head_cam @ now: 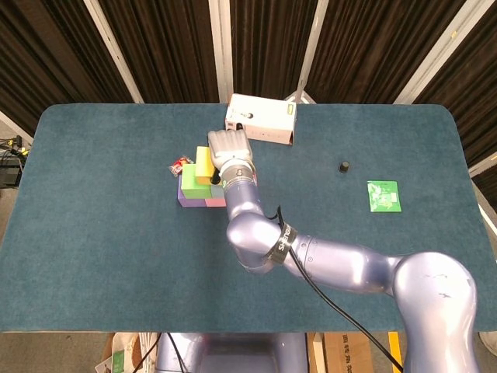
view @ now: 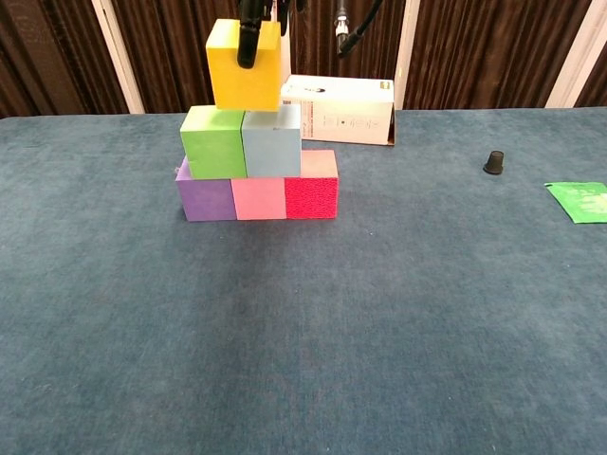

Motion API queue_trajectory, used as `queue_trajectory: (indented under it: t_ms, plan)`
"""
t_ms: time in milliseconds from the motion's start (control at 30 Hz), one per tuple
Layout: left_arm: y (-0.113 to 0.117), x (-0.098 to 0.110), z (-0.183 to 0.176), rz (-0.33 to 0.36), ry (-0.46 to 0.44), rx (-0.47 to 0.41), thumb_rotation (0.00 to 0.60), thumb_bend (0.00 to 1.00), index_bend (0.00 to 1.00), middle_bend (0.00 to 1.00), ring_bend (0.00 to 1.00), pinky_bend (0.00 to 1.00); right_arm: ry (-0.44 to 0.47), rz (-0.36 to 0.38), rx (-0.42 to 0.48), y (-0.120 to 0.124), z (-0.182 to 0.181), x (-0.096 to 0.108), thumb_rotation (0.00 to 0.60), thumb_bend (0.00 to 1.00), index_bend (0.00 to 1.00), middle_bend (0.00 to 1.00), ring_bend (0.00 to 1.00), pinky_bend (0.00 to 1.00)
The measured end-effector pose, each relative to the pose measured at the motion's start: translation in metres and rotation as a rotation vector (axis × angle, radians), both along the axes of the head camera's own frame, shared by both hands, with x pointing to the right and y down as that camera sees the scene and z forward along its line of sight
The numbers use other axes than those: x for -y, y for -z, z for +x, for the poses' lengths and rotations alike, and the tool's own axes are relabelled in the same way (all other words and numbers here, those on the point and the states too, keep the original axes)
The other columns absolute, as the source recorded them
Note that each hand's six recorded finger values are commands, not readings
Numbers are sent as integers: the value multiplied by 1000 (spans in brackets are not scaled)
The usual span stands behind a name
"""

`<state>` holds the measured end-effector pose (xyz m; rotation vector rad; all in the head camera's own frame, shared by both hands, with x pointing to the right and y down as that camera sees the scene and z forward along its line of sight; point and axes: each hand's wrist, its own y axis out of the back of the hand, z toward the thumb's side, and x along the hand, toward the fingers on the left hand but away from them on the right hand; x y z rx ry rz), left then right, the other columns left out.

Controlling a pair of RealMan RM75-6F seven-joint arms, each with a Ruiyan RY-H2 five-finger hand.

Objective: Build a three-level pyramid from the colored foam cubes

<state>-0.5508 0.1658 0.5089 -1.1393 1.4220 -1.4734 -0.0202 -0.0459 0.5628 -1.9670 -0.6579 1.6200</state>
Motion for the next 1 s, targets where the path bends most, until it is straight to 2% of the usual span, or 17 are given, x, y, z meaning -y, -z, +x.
queue_trajectory:
  t_ms: [1000]
  plan:
    - [1, 0, -4, 4, 25, 1, 600, 260, 150, 0, 0, 0, 33, -17, 12, -12, -15, -3, 600, 338, 430, 357, 157, 0]
